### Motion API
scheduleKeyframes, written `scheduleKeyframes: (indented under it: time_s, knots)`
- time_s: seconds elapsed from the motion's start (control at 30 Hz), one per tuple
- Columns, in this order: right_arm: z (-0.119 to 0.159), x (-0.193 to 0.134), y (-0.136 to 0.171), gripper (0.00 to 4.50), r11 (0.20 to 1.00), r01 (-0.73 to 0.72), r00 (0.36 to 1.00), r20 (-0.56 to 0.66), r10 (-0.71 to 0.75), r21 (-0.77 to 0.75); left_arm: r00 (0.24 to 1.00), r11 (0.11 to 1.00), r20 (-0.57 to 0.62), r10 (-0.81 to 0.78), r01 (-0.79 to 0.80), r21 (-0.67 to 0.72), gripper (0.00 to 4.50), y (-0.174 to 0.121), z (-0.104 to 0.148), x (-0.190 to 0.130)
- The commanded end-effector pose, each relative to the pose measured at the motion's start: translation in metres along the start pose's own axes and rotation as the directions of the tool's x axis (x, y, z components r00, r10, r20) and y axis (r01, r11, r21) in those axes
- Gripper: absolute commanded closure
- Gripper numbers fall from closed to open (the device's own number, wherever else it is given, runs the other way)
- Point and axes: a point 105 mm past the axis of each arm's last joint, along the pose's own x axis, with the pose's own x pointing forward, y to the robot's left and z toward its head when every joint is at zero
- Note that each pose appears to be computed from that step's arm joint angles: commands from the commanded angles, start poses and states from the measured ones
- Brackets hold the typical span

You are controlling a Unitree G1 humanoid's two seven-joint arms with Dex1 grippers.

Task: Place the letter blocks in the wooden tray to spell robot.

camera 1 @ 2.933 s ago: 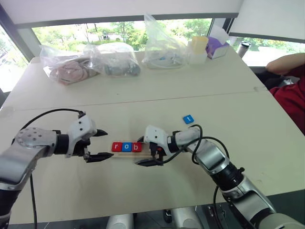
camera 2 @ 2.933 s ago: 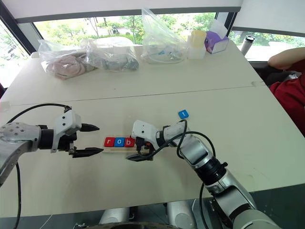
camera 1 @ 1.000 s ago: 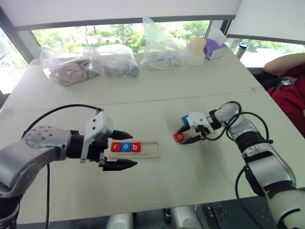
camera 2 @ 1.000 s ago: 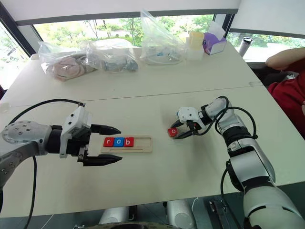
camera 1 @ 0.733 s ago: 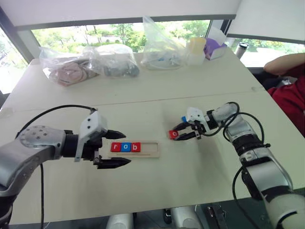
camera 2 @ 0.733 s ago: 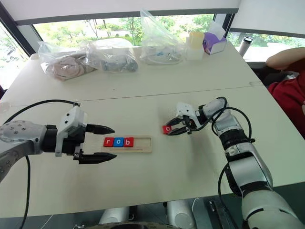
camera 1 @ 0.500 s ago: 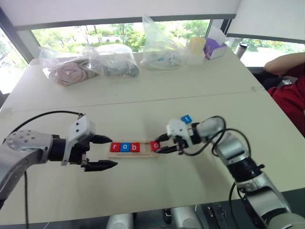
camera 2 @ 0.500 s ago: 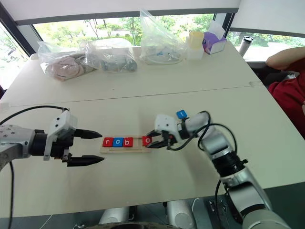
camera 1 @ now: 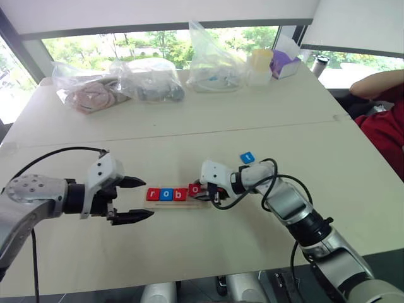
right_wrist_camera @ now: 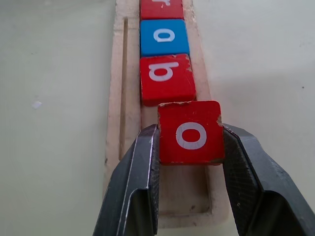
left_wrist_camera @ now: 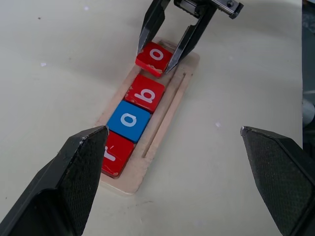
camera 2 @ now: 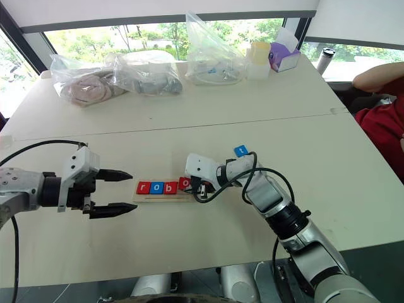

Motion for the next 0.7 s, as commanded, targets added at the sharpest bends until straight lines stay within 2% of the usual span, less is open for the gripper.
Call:
scheduleKeyframes:
  time_s: [0.03, 0.17, 0.7]
  knots:
    - [0.009, -0.001, 0.002, 3.35, 0.998, -0.026, 1.000, 0.010, 0.027, -0.050, 1.000, 1.000, 0.012, 0.002, -0.002, 0.028, 0.00, -0.003, 0.006, 0.000]
    - [0.017, -0.001, 0.006, 3.35, 0.997, -0.063, 0.997, 0.036, 0.065, -0.052, 1.000, 1.000, 0.017, 0.007, -0.008, 0.027, 0.00, -0.002, 0.006, 0.001]
    - [0.021, 0.012, 0.005, 3.35, 0.998, -0.041, 0.999, 0.031, 0.042, -0.050, 0.999, 0.999, 0.026, 0.030, -0.031, 0.038, 0.00, 0.002, 0.008, 0.004]
